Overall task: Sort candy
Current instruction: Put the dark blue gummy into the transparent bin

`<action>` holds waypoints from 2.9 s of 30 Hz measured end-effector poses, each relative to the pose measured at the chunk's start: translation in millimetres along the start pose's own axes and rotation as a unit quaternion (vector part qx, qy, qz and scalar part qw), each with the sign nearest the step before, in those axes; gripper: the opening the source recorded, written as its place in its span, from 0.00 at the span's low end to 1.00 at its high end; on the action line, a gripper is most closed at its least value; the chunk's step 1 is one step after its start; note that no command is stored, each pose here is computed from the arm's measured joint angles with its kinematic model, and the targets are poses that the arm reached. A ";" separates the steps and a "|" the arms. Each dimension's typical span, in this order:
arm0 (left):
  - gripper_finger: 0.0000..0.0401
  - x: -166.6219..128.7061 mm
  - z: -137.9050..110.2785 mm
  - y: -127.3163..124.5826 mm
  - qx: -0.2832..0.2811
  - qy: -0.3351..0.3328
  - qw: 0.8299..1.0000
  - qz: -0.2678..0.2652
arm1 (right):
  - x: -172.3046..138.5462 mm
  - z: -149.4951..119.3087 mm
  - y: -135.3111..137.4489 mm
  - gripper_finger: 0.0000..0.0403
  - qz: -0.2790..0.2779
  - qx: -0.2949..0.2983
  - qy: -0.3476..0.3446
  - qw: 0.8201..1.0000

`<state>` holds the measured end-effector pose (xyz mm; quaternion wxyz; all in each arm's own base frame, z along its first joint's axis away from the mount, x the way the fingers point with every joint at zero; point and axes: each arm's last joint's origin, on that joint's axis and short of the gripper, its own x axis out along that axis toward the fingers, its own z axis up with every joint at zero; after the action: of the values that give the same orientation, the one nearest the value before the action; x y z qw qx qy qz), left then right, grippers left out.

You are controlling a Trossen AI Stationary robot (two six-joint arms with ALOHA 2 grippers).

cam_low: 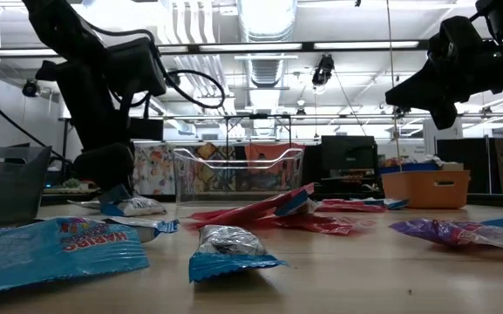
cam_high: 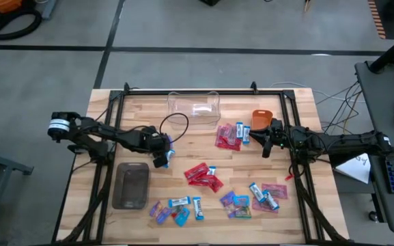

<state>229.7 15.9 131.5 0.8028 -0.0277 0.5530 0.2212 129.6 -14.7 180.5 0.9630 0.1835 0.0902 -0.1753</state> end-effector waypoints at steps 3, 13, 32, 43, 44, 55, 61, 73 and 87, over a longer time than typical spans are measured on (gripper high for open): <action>0.08 -3.5 0.0 1.3 -0.001 -0.003 1.000 -0.002 | 0.0 0.0 0.0 0.13 0.000 0.000 0.000 1.000; 0.02 -29.4 2.8 8.0 -0.012 -0.046 0.998 -0.038 | 0.0 0.0 0.1 0.13 0.001 0.000 0.000 1.000; 0.00 -121.4 103.0 46.6 0.063 -0.320 0.945 -0.015 | 0.0 0.6 0.3 0.13 0.002 0.001 -0.003 1.000; 0.00 -31.5 158.0 103.9 0.041 -0.099 0.993 0.046 | 0.0 -0.9 -0.4 0.13 -0.002 -0.011 0.004 1.000; 0.00 -24.6 159.3 105.5 0.044 -0.085 0.994 0.044 | -0.1 -2.0 -1.0 0.13 -0.006 -0.013 0.009 1.000; 0.00 -16.9 179.5 108.2 -0.024 -0.058 0.998 0.025 | -1.4 -6.4 -7.4 0.13 -0.080 -0.012 0.012 0.997; 0.00 -24.5 188.3 110.5 0.005 -0.082 0.996 0.030 | -1.9 -10.3 -9.2 0.13 -0.088 -0.025 0.032 0.995; 0.00 -18.7 170.9 108.0 0.076 -0.004 0.997 0.023 | -3.8 -15.6 -11.2 0.13 -0.093 0.057 0.055 0.992; 0.29 -13.1 174.1 107.8 0.078 -0.039 0.996 0.032 | -3.8 -13.6 -10.1 0.13 -0.088 0.068 0.052 0.992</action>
<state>336.8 159.1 232.3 0.8159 0.0614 0.5375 0.2039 120.9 -17.1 165.6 0.9231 0.2490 0.1442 -0.2551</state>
